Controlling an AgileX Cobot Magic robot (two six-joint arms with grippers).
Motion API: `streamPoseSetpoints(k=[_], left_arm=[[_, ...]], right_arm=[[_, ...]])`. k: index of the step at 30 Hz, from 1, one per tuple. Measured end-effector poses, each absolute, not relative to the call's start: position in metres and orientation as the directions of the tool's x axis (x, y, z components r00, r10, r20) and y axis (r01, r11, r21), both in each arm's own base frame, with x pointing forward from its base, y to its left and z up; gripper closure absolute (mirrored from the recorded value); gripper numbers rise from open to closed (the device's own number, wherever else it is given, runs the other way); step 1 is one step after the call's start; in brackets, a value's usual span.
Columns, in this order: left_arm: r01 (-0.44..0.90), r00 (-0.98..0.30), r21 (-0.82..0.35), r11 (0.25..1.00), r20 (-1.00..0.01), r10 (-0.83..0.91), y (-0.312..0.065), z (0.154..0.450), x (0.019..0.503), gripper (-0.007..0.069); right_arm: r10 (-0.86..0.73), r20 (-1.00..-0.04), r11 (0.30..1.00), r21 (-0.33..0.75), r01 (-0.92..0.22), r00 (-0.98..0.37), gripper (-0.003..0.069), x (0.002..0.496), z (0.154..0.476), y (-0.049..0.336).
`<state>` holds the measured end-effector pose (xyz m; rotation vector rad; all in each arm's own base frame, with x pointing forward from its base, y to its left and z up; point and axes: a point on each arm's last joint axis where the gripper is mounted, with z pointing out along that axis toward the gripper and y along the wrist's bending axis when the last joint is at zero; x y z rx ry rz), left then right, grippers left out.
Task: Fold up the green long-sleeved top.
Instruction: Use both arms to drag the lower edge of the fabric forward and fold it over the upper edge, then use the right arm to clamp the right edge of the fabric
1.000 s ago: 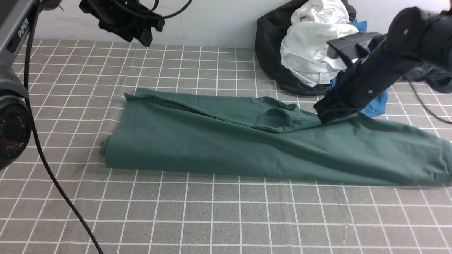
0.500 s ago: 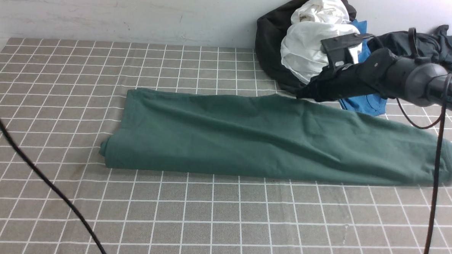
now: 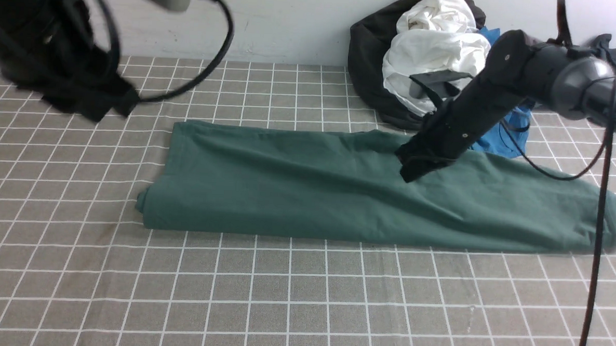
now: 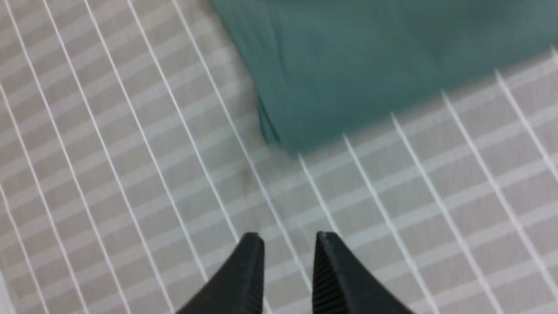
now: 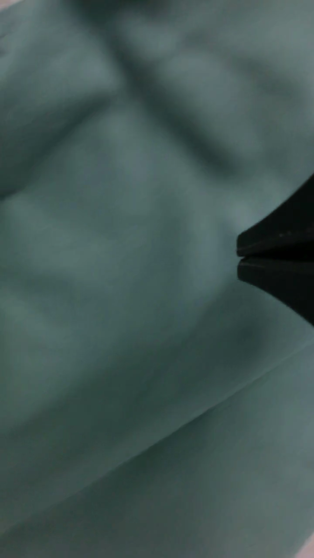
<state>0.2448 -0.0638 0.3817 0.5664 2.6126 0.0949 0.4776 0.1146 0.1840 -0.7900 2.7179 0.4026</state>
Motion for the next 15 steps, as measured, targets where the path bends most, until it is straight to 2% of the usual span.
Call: streamPoseSetpoints(k=[1, 5, 6, 7, 9, 11, 12, 15], left_arm=[[0.37, -0.808, 0.159, 0.915, -0.432, 0.401, -0.06, 0.381, 0.232, 0.0473], [0.356, -0.823, 0.146, 0.923, -0.419, 0.383, -0.043, 0.342, 0.176, 0.0473], [0.357, -0.83, 0.144, 0.923, -0.406, 0.384, -0.043, 0.336, 0.173, 0.0473], [0.356, -0.827, 0.144, 0.923, -0.413, 0.383, -0.039, 0.321, 0.161, 0.0473], [0.352, -0.821, 0.14, 0.926, -0.428, 0.377, -0.035, 0.3, 0.145, 0.0473], [0.331, -0.832, 0.117, 0.936, -0.431, 0.348, -0.032, 0.273, 0.133, 0.0473], [0.329, -0.833, 0.114, 0.938, -0.432, 0.345, -0.032, 0.271, 0.132, 0.0473], [0.296, -0.856, 0.07, 0.953, -0.422, 0.297, -0.032, 0.247, 0.124, 0.0473]], right_arm=[[-0.459, -0.321, 0.833, 0.169, -0.527, -0.828, 0.0672, 0.478, 0.188, 0.103], [-0.299, -0.3, 0.943, 0.05, -0.328, -0.906, 0.0672, 0.48, 0.214, 0.036], [-0.297, -0.299, 0.945, 0.043, -0.323, -0.907, 0.0672, 0.48, 0.215, 0.033], [-0.245, -0.295, 0.966, 0.01, -0.259, -0.924, 0.0672, 0.478, 0.221, 0.011], [-0.204, -0.282, 0.979, -0.026, -0.204, -0.937, 0.0667, 0.474, 0.224, -0.013], [-0.162, -0.254, 0.987, -0.03, -0.159, -0.954, 0.0639, 0.466, 0.22, -0.032], [-0.159, -0.255, 0.987, -0.03, -0.156, -0.954, 0.0639, 0.466, 0.221, -0.033], [-0.077, -0.196, 0.997, -0.007, -0.077, -0.978, 0.0522, 0.455, 0.205, -0.057]])
